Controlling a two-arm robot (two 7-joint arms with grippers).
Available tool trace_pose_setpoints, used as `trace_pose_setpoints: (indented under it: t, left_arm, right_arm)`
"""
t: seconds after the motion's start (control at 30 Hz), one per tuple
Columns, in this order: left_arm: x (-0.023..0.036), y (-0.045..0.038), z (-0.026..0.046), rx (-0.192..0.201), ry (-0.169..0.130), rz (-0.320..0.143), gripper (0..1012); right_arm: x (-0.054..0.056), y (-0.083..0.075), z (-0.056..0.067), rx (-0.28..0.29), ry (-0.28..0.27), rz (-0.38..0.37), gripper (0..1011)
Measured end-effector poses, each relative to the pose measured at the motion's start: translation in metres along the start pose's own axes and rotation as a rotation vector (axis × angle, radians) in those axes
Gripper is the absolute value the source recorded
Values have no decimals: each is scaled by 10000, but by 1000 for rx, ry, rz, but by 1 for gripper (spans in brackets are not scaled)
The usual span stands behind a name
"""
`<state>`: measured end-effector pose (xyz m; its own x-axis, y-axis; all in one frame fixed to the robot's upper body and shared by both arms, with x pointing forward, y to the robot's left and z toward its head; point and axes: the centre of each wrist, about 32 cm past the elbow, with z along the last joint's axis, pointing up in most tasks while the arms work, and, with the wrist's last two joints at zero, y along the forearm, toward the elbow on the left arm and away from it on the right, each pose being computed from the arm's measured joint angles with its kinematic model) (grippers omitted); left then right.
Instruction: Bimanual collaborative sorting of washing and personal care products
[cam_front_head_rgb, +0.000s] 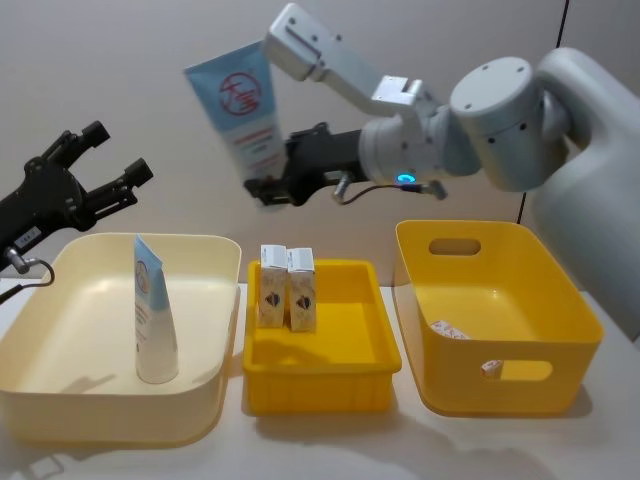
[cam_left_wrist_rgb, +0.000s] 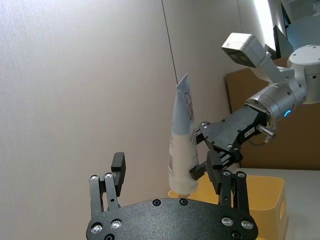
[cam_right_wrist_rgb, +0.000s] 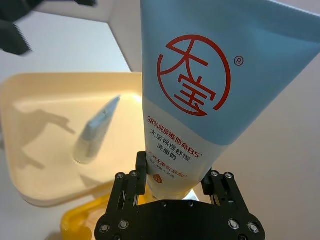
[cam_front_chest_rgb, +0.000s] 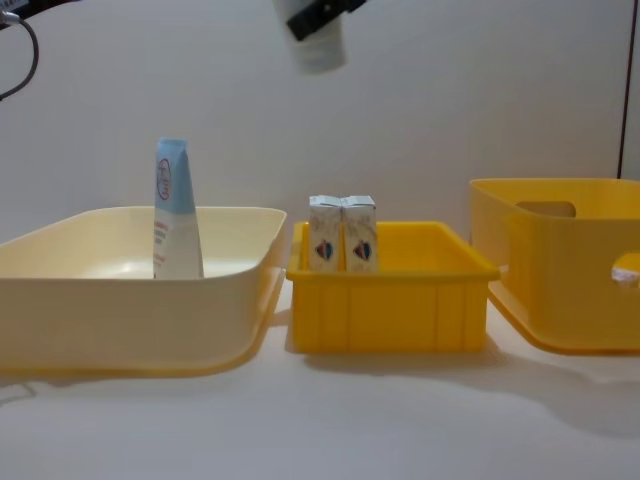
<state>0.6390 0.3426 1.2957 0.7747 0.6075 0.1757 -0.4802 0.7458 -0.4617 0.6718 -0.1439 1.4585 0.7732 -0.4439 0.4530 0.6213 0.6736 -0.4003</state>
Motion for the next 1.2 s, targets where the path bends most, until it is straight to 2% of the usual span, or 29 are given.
trace_pose_setpoints:
  t: [0.2,0.6,0.93,1.07,1.2]
  left_arm:
    - [0,0,0,0,0,0,1003]
    - [0,0,0,0,0,0,1003]
    - [0,0,0,0,0,0,1003]
    - [0,0,0,0,0,0,1003]
    - [0,0,0,0,0,0,1003]
  right_arm:
    - [106,-96,-14,-60,18,-57,598]
    - [443,-154,-91,-261,71,-160,599]
    - [690,-234,-239,-428,139,-248,599]
    - [740,-276,-296,-472,162,-273,598]
    - [800,-345,-404,-534,202,-307,598]
